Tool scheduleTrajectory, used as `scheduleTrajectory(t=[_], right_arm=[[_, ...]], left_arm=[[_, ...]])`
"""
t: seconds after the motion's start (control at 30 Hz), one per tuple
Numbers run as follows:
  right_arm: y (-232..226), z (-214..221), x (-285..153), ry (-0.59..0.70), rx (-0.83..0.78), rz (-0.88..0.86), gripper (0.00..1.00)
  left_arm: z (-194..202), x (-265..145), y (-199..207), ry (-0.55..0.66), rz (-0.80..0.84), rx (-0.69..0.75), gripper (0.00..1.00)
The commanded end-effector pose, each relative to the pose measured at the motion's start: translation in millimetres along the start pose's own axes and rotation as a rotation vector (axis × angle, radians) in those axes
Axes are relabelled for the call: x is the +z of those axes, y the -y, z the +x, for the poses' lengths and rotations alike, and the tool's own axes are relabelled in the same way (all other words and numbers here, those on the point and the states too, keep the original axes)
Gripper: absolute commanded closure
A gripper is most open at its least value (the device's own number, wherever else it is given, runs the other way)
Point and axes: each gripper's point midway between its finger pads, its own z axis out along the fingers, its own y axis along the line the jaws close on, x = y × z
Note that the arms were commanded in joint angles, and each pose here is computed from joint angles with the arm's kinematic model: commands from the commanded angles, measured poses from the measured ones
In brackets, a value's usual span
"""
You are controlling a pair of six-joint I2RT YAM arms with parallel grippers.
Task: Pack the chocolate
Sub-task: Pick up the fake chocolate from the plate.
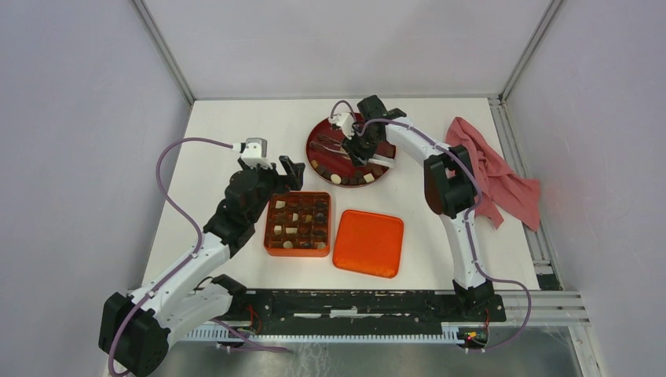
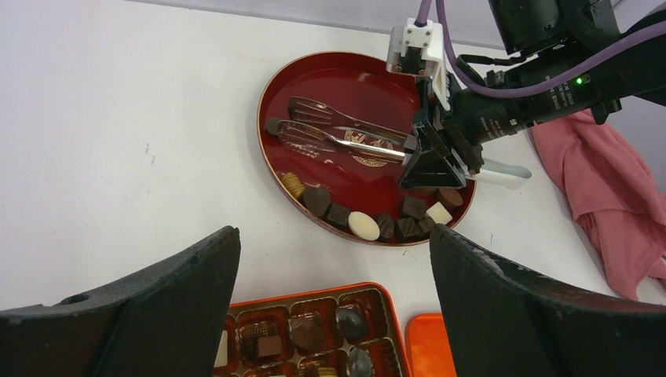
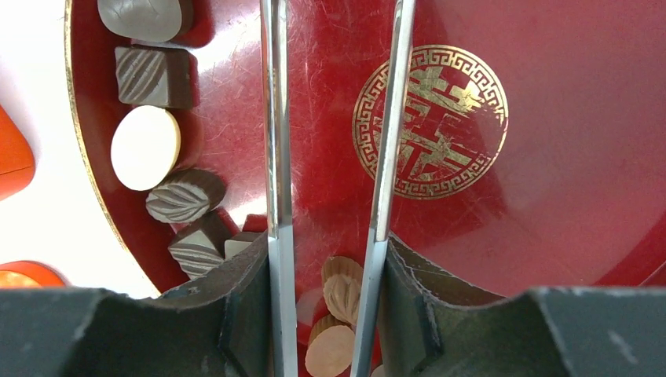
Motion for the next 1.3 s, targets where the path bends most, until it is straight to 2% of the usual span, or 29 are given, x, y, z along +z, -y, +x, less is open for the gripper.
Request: scheduleTrajectory(t=[0.0,0.37,0.8,0.97,1.13,1.27], right_arm=[[6,-19,-3,0.037,-0.011,0.03,0.52],[6,-29,8,0.055,-0.013,0.032,0.52],[9,-26,16,0.043,-0.008,0.04,0.58],[11,-29,11,0.051,-0.012,0.048,0.68],[10,-39,-4,0.082,-0.026,0.06,0.88],[8,-45,-18,0.109,-0.031,0.061,0.99]], left_arm=[[-26,0,4,0.077,0.005,0.015,0.05],[-26,1,5,0.073,0.005,0.018,0.05],[-25,1,5,0.069,0.005,0.018,0.05],[-24,1,5,0.069,0.005,0.019,0.06],[-26,1,4,0.073,0.004,0.018,0.06],[-25,0,4,0.073,0.004,0.018,0.06]])
